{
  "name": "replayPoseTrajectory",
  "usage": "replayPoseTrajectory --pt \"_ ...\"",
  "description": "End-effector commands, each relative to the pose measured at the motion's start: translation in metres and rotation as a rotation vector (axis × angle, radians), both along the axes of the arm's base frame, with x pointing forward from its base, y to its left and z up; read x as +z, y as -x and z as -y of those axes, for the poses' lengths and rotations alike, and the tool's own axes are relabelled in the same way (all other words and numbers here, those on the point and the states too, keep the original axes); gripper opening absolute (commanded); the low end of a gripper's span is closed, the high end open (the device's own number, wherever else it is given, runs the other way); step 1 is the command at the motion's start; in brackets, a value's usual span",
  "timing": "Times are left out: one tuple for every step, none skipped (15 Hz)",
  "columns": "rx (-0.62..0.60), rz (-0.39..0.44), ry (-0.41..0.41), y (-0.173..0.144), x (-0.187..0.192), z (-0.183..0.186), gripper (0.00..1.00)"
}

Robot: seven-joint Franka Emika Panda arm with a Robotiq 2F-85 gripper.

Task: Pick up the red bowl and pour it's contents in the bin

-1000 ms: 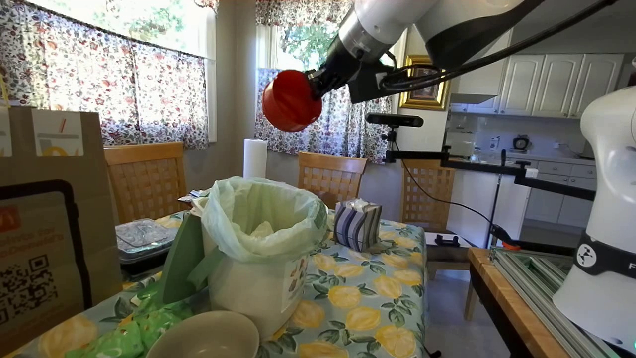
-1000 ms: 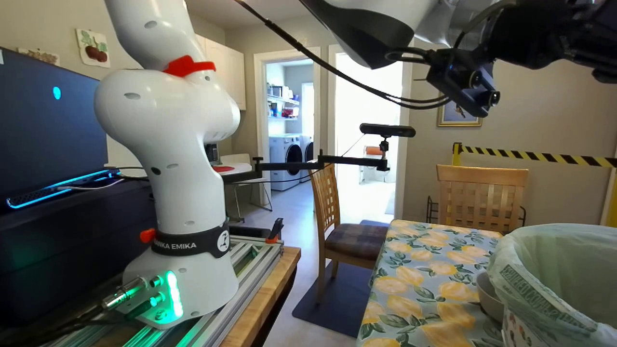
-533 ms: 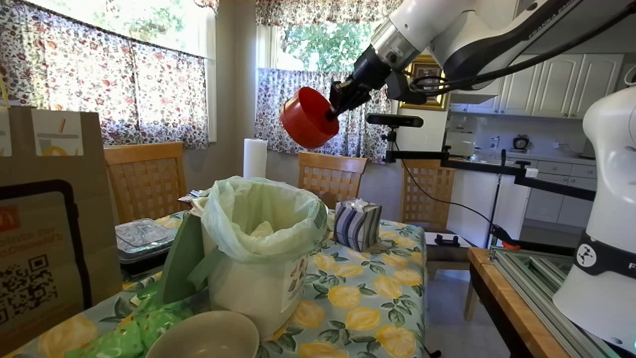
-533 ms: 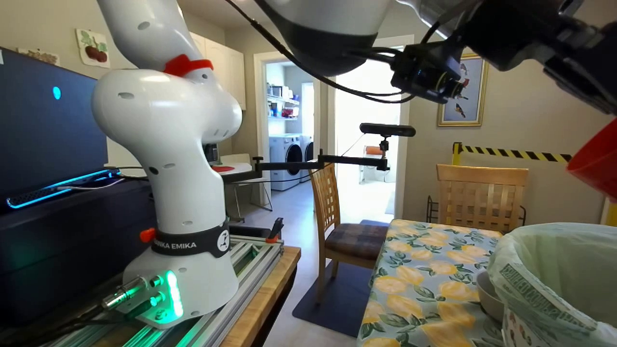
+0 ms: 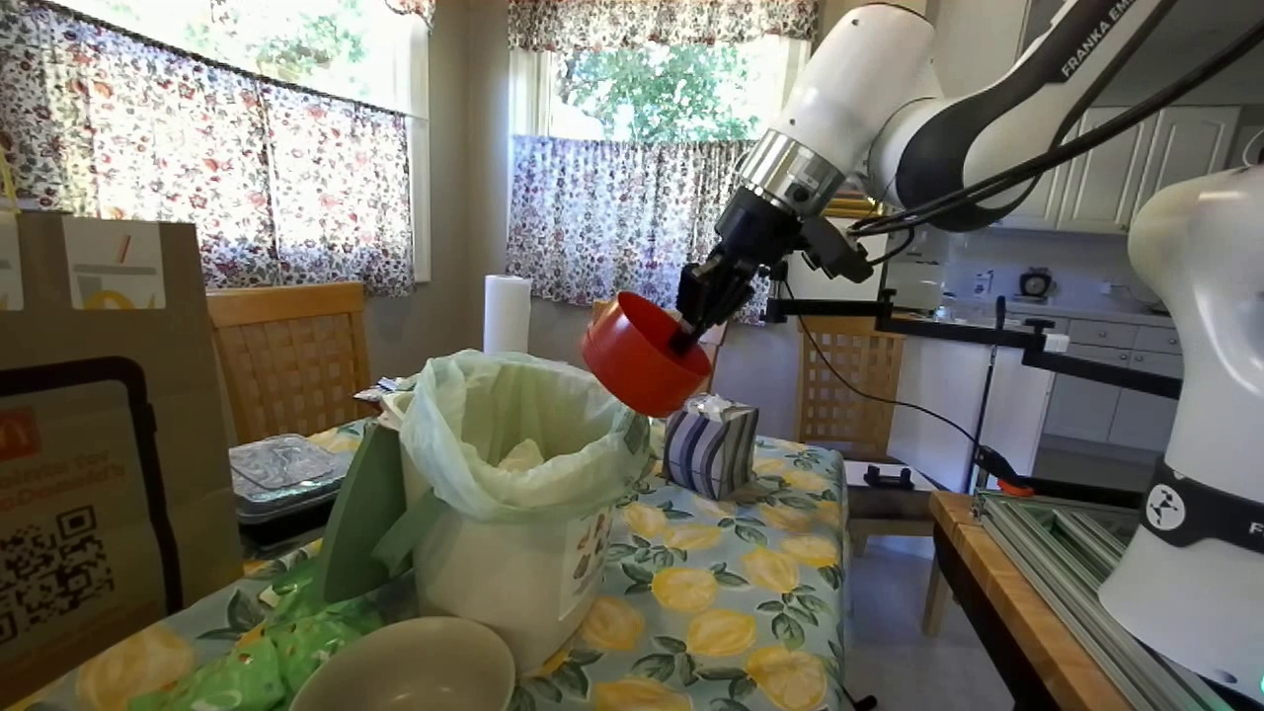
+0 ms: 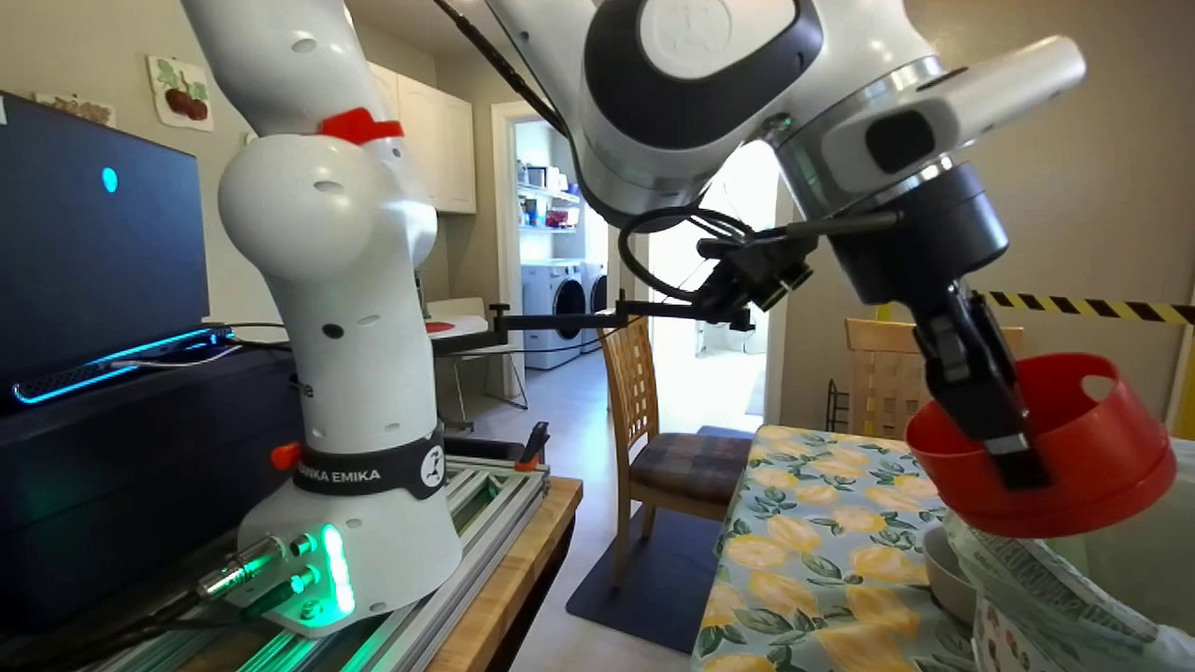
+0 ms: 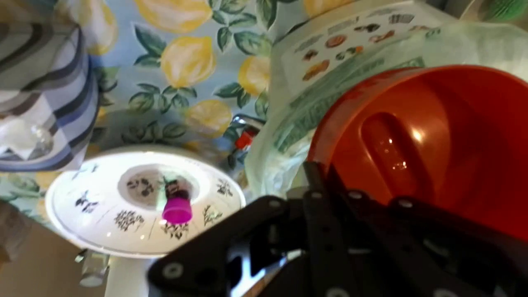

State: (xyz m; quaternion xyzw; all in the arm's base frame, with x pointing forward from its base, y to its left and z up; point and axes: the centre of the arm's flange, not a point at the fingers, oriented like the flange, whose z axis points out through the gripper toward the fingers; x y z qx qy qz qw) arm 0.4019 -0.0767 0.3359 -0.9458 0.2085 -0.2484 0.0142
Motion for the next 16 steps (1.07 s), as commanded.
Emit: replayPoseTrajectory --pt "0.068 -0.153 -0.106 0.006 0.026 0.01 0.01" --pt "0.081 -0.211 -0.13 0.008 0.027 0.006 0.01" --pt "0.098 -0.274 -0.157 0.01 0.027 0.004 0.01" --pt "0.117 -0.334 -0.182 0.014 0.026 0.005 0.01" --pt "0.133 -0.392 -0.202 0.017 0.023 0.008 0.01" --pt "0.155 -0.451 -0.212 0.02 0.022 0.012 0.01" --pt "0.16 -0.498 -0.219 0.023 0.02 0.014 0.01" --pt "0.155 -0.535 -0.223 0.024 0.019 0.016 0.01" --pt "0.155 -0.565 -0.229 0.024 0.019 0.018 0.01" --pt "0.129 -0.583 -0.205 0.023 0.019 0.02 0.01" --pt "0.105 -0.598 -0.184 0.02 0.021 0.023 0.01" --pt "0.068 -0.606 -0.15 0.014 0.014 0.028 0.01" --pt "0.034 -0.606 -0.108 0.011 0.015 0.031 0.28" --pt "0.006 -0.612 -0.08 0.005 0.011 0.036 0.29" --pt "-0.016 -0.614 -0.068 -0.001 0.004 0.042 0.08" --pt "-0.029 -0.616 -0.059 -0.002 0.005 0.044 0.07"
